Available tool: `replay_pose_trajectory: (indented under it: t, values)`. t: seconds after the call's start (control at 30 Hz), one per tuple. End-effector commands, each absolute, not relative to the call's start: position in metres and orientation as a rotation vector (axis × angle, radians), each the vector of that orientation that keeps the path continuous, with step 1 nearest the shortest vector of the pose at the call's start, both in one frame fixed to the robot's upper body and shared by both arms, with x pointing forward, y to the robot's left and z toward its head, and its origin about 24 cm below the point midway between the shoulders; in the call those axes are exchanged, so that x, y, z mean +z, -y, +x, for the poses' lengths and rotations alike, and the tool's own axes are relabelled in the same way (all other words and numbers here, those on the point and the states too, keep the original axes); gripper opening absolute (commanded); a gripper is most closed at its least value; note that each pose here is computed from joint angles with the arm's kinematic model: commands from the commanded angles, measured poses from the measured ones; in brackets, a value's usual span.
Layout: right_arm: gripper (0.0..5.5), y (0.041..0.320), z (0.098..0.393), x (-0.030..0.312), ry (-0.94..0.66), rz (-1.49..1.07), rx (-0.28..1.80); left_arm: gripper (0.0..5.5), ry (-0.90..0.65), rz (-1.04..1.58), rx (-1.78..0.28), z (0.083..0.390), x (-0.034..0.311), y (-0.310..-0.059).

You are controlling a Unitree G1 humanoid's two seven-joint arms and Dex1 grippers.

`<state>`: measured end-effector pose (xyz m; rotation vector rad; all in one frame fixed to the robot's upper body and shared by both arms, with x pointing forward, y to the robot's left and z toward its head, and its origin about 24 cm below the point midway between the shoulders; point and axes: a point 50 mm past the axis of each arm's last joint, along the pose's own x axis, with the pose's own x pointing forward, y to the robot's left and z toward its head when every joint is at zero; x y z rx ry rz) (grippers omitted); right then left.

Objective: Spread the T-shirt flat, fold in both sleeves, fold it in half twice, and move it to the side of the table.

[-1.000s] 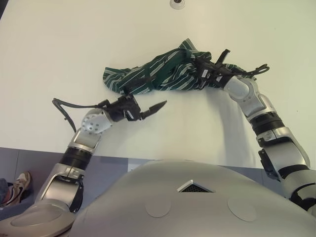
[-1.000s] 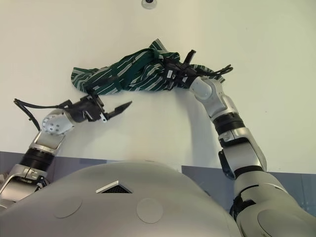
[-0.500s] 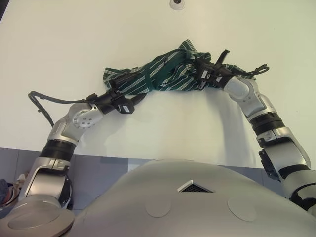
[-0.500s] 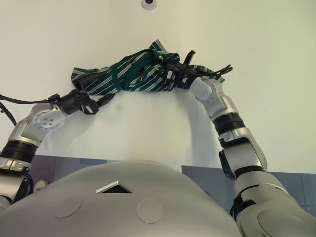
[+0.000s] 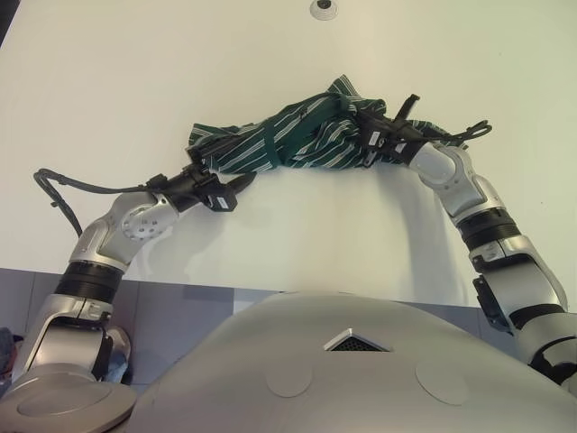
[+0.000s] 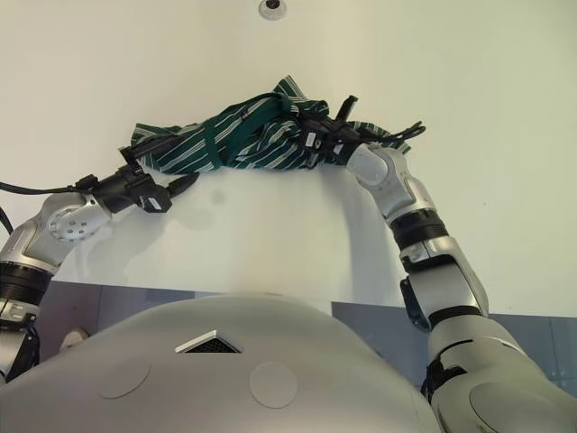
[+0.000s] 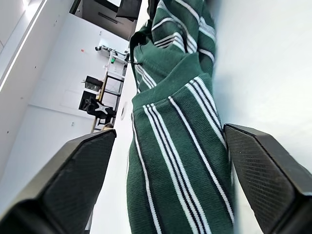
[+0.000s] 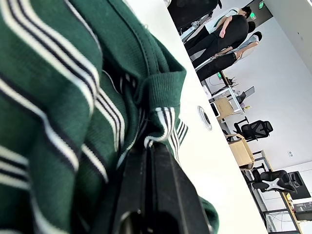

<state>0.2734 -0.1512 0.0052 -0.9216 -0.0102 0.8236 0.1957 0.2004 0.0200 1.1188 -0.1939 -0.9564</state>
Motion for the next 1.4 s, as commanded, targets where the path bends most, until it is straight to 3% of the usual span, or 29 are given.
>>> replay_pose_trajectory:
  t: [0.03,0.17,0.57,1.07,1.4]
  values:
    - [0.05,0.155,0.261,-0.013,-0.085,-0.94,0.871,4.09,-0.02,1.187,-0.97,0.19,-0.012,-0.215]
    - [0.05,0.154,0.261,-0.012,-0.084,-0.94,0.874,4.09,-0.026,1.19,-0.954,0.195,-0.015,-0.218]
    - [0.0,0.152,0.259,-0.015,-0.093,-0.933,0.884,2.02,-0.002,1.184,-0.959,0.192,-0.019,-0.216]
    - [0.0,0.152,0.257,-0.019,-0.107,-0.941,0.903,2.02,0.203,1.022,-0.692,0.22,0.018,-0.213]
    - [0.0,0.153,0.257,-0.02,-0.118,-0.956,0.929,2.02,0.26,0.62,-0.923,0.19,0.034,-0.197]
